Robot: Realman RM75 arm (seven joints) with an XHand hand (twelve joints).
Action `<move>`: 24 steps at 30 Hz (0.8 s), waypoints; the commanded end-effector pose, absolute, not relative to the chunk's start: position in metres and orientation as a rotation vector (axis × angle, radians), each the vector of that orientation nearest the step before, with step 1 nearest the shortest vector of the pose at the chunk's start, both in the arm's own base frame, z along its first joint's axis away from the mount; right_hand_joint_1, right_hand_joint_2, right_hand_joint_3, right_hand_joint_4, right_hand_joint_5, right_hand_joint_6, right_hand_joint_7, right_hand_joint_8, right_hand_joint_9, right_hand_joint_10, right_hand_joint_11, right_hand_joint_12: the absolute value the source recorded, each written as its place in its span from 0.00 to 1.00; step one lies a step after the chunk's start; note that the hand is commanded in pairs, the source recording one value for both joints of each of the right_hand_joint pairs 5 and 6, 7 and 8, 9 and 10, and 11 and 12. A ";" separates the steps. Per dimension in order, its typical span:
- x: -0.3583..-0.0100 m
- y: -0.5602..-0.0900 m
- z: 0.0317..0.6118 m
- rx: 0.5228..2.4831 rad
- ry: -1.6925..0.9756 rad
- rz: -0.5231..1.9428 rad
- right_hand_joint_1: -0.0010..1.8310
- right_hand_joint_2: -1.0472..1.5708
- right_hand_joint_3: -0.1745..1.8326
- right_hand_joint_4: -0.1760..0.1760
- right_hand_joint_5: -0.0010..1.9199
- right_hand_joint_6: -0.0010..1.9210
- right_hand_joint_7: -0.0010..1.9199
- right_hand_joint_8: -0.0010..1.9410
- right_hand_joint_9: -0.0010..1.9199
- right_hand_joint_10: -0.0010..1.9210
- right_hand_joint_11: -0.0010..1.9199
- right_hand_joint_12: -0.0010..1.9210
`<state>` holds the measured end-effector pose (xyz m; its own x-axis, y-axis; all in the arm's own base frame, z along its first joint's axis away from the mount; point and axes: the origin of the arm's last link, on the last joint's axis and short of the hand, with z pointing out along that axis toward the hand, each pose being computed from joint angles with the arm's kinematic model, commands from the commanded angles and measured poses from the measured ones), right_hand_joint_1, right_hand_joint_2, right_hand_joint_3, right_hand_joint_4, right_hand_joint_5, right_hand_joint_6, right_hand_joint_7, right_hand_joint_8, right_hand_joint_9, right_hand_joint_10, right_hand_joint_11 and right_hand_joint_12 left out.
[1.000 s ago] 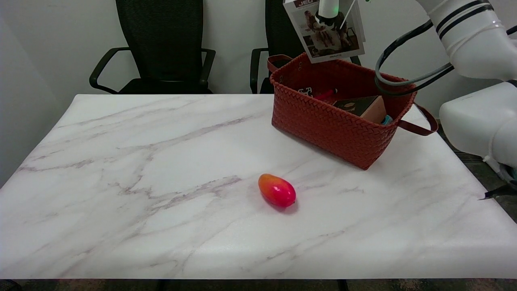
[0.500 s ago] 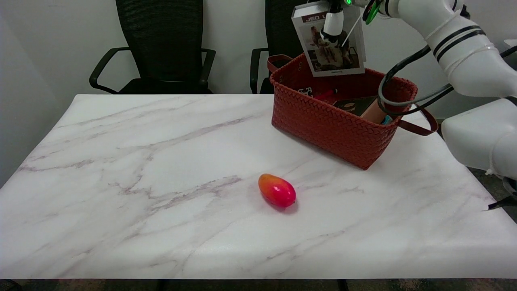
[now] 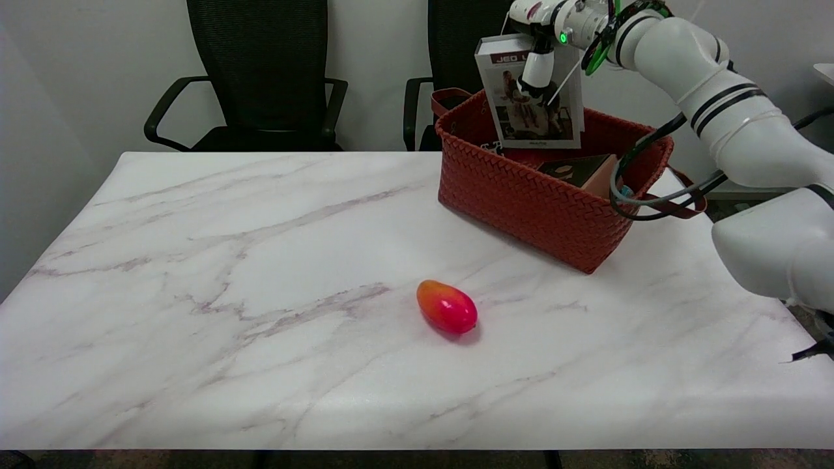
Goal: Place the wooden mortar into the brown storage basket.
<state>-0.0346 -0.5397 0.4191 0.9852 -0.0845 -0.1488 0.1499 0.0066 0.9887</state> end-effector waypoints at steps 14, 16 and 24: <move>-0.064 -0.536 0.425 1.529 0.019 -0.139 0.75 0.36 0.77 0.50 0.08 0.08 0.38 0.38 0.33 0.33 0.22 0.22; -0.057 -0.536 0.424 1.529 0.037 -0.117 0.74 0.33 0.73 0.50 0.08 0.08 0.36 0.35 0.30 0.30 0.20 0.20; -0.021 -0.531 0.412 1.577 0.087 -0.034 0.70 0.14 0.19 0.50 0.01 0.01 0.22 0.22 0.21 0.21 0.11 0.11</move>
<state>-0.0575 -0.5360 0.4248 0.9924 -0.0696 -0.1011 0.1036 0.0325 0.9941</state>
